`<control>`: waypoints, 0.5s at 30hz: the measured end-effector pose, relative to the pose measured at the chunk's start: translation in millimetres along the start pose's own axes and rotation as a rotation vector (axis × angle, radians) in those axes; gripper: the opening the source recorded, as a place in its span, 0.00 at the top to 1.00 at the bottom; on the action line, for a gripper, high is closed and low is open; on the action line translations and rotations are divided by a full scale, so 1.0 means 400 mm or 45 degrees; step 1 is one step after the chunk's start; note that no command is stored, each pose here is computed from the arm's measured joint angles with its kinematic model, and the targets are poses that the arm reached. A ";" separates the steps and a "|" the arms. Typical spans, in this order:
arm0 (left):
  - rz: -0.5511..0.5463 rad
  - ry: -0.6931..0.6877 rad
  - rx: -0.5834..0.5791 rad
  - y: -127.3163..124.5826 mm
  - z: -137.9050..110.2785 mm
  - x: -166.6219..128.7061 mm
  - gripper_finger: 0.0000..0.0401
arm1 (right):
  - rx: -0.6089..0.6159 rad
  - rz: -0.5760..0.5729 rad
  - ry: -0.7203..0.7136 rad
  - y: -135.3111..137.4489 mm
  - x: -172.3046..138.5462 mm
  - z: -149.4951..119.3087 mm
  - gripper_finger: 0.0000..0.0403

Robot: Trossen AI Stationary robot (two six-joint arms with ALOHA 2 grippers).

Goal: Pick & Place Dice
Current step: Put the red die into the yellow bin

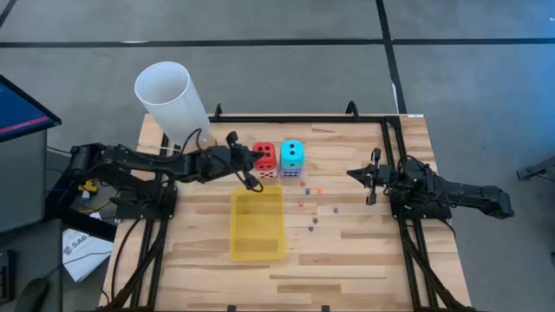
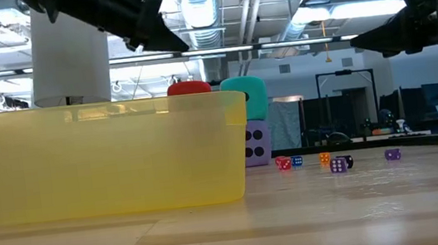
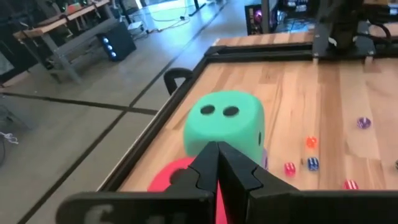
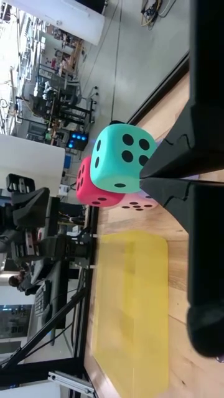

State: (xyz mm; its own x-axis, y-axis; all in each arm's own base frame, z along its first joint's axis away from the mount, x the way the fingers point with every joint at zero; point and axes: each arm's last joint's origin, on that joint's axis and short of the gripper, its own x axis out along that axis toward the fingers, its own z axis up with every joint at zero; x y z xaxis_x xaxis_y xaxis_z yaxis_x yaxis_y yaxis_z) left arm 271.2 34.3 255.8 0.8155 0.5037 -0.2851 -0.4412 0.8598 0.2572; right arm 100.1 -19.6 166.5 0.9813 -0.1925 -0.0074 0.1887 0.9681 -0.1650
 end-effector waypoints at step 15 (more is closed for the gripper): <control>0.011 0.001 -0.005 0.008 0.001 -0.001 0.60 | 0.000 -0.003 0.000 0.000 0.000 0.000 0.99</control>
State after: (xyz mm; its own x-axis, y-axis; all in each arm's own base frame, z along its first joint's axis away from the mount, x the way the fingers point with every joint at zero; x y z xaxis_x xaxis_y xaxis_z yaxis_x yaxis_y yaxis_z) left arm 269.7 36.7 257.1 0.8116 0.5109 -0.2835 -0.4492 0.8559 0.2563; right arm 100.1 -19.6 166.5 0.9808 -0.1948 -0.0071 0.1910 0.9676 -0.1654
